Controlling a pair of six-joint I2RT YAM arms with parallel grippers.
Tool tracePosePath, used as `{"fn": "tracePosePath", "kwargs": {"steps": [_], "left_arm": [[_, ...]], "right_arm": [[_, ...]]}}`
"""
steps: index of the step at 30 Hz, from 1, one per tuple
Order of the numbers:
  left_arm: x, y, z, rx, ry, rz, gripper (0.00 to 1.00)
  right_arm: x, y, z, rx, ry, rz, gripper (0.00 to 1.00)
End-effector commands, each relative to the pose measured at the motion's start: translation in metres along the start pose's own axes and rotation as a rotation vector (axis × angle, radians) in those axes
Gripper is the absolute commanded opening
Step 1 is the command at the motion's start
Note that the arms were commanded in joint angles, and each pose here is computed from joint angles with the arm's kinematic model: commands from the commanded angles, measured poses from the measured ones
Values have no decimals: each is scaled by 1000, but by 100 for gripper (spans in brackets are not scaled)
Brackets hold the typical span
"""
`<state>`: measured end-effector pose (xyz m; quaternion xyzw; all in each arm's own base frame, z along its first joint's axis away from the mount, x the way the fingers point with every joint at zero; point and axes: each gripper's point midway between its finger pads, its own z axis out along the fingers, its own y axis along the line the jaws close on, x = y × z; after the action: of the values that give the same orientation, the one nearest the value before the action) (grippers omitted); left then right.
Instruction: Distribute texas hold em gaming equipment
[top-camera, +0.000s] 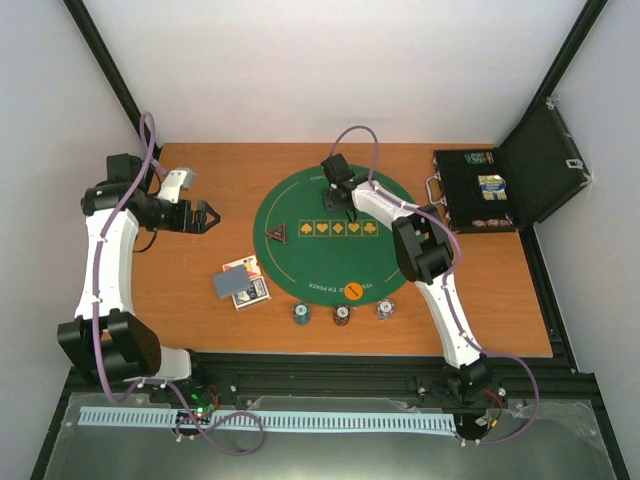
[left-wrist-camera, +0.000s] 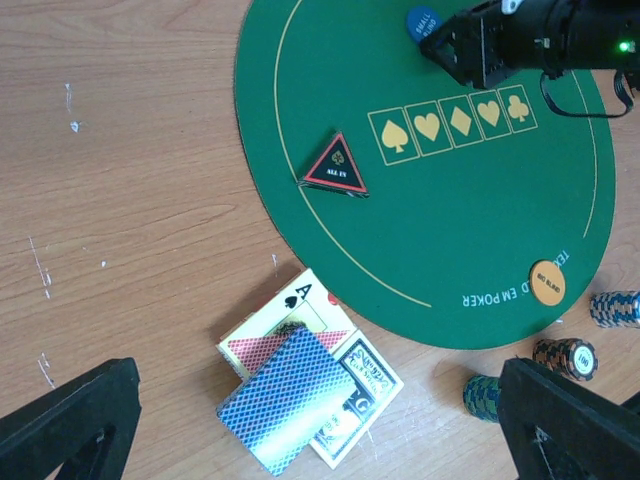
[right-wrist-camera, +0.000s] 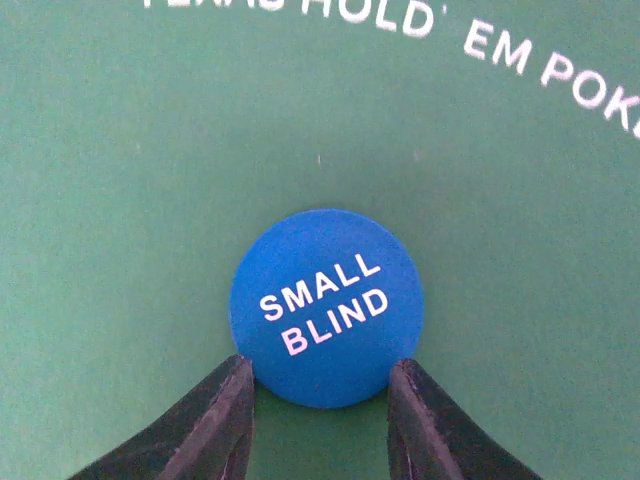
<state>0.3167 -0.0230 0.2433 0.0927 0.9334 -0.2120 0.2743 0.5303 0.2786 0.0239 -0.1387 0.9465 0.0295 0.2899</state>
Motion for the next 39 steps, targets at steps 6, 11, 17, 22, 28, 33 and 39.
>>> {"fn": "tracePosePath", "kwargs": {"steps": [6, 11, 17, 22, 28, 33, 39], "left_arm": [[-12, -2, -7, 3, -35, 9, 100], [-9, -4, -6, 16, -31, 13, 100], [-9, -4, -8, 9, -30, 3, 100], [-5, -7, -10, 14, -33, 2, 100], [0, -12, -10, 29, -41, 1, 100], [-1, -15, -14, 26, -60, 15, 100], [-3, -14, -16, 18, -60, 15, 100]], "right_arm": [[-12, -3, 12, -26, 54, -9, 44], [-24, 2, -43, -80, 19, 9, 57], [22, 14, -129, -82, -2, -44, 71], [111, 32, -155, -72, 71, -94, 73], [180, 47, -164, -83, 137, -122, 73], [202, 49, -164, -65, 177, -152, 72], [217, 50, -161, -79, 217, -158, 71]]}}
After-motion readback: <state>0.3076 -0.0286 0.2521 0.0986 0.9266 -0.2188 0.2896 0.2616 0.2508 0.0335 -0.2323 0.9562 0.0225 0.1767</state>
